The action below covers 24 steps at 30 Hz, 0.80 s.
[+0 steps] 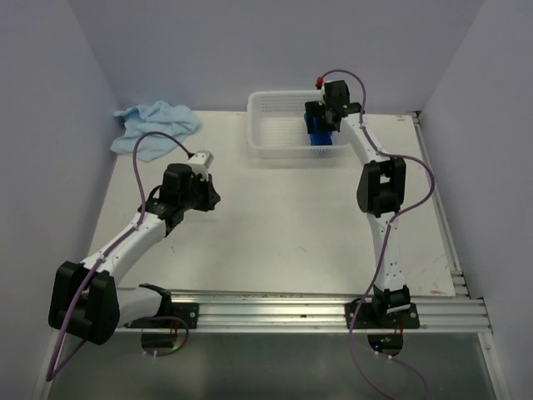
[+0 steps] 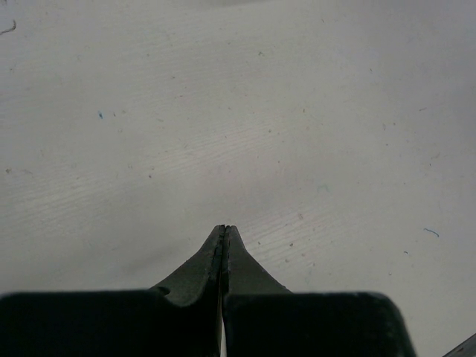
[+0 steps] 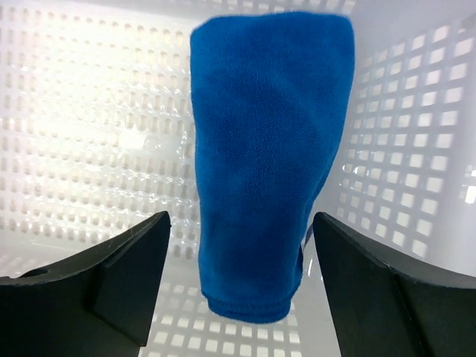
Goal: Roll the towels
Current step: Place the rolled towel into the container, then move the towel to the center of the board
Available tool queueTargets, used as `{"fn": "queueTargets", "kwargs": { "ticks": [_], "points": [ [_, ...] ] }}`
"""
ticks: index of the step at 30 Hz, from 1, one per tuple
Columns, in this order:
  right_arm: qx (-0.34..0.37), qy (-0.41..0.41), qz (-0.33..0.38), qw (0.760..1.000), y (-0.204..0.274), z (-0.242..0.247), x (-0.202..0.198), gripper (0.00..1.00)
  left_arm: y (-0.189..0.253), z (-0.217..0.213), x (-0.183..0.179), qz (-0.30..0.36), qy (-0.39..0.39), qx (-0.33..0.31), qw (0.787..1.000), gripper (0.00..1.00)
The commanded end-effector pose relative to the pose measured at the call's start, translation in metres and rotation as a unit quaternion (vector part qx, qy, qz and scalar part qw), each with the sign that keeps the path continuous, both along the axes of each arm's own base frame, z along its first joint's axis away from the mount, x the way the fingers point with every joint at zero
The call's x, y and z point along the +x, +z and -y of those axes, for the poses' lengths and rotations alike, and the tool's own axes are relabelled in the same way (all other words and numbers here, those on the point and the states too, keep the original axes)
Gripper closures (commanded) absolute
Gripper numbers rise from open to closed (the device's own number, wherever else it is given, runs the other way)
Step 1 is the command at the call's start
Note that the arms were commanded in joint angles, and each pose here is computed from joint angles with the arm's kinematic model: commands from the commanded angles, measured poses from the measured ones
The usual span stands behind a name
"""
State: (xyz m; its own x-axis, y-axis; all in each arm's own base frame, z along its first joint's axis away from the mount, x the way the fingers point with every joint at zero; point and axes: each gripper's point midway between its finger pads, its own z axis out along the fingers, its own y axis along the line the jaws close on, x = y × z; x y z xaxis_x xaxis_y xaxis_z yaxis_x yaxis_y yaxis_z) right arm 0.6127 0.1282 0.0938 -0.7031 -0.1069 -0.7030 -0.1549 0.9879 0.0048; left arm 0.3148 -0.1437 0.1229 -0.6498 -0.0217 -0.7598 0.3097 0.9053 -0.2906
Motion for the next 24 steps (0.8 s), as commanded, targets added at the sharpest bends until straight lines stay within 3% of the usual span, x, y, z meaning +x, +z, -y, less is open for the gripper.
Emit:
{"fn": "queueTargets", "kwargs": {
  "ticks": [1, 5, 9, 11, 12, 13, 14, 15, 16, 20, 22, 24],
  "points": [
    [0.021, 0.003, 0.072, 0.997, 0.088, 0.002, 0.0, 0.18, 0.013, -0.005, 0.008, 0.026, 0.004, 0.007, 1.0, 1.0],
    [0.035, 0.004, 0.1, 0.994, 0.122, 0.0, -0.002, 0.18, 0.015, -0.011, 0.012, 0.031, 0.023, 0.015, 0.999, 1.0],
    [0.068, 0.006, 0.16, 0.985, 0.192, -0.002, -0.018, 0.17, 0.029, -0.018, 0.029, 0.037, 0.059, 0.007, 0.998, 1.0],
    [0.087, 0.013, 0.167, 0.982, 0.206, -0.007, -0.032, 0.17, 0.049, -0.024, 0.047, 0.053, 0.089, 0.008, 0.995, 0.69],
    [0.101, 0.019, 0.199, 0.975, 0.241, -0.008, -0.045, 0.17, 0.055, -0.026, 0.052, 0.057, 0.097, 0.011, 0.994, 0.58],
    [0.109, 0.028, 0.204, 0.972, 0.249, -0.013, -0.054, 0.17, 0.064, -0.028, 0.058, 0.067, 0.105, 0.013, 0.992, 0.36],
    [0.116, 0.033, 0.19, 0.974, 0.24, -0.017, -0.064, 0.17, 0.065, -0.036, 0.068, 0.071, 0.129, 0.028, 0.989, 0.25],
    [0.127, 0.046, 0.192, 0.972, 0.248, -0.023, -0.076, 0.18, 0.085, -0.038, 0.079, 0.087, 0.141, 0.029, 0.986, 0.08],
    [0.136, 0.058, 0.195, 0.97, 0.253, -0.03, -0.096, 0.18, 0.091, -0.041, 0.087, 0.093, 0.149, 0.034, 0.984, 0.01],
    [0.182, 0.099, 0.193, 0.959, 0.26, -0.057, -0.158, 0.18, 0.113, -0.062, 0.148, 0.107, 0.204, 0.057, 0.971, 0.0],
    [0.189, 0.128, 0.172, 0.958, 0.237, -0.079, -0.189, 0.18, 0.106, -0.081, 0.171, 0.089, 0.224, 0.067, 0.968, 0.0],
    [0.195, 0.145, 0.181, 0.953, 0.244, -0.089, -0.221, 0.18, 0.093, -0.108, 0.201, 0.053, 0.251, 0.074, 0.964, 0.0]
  ]
}}
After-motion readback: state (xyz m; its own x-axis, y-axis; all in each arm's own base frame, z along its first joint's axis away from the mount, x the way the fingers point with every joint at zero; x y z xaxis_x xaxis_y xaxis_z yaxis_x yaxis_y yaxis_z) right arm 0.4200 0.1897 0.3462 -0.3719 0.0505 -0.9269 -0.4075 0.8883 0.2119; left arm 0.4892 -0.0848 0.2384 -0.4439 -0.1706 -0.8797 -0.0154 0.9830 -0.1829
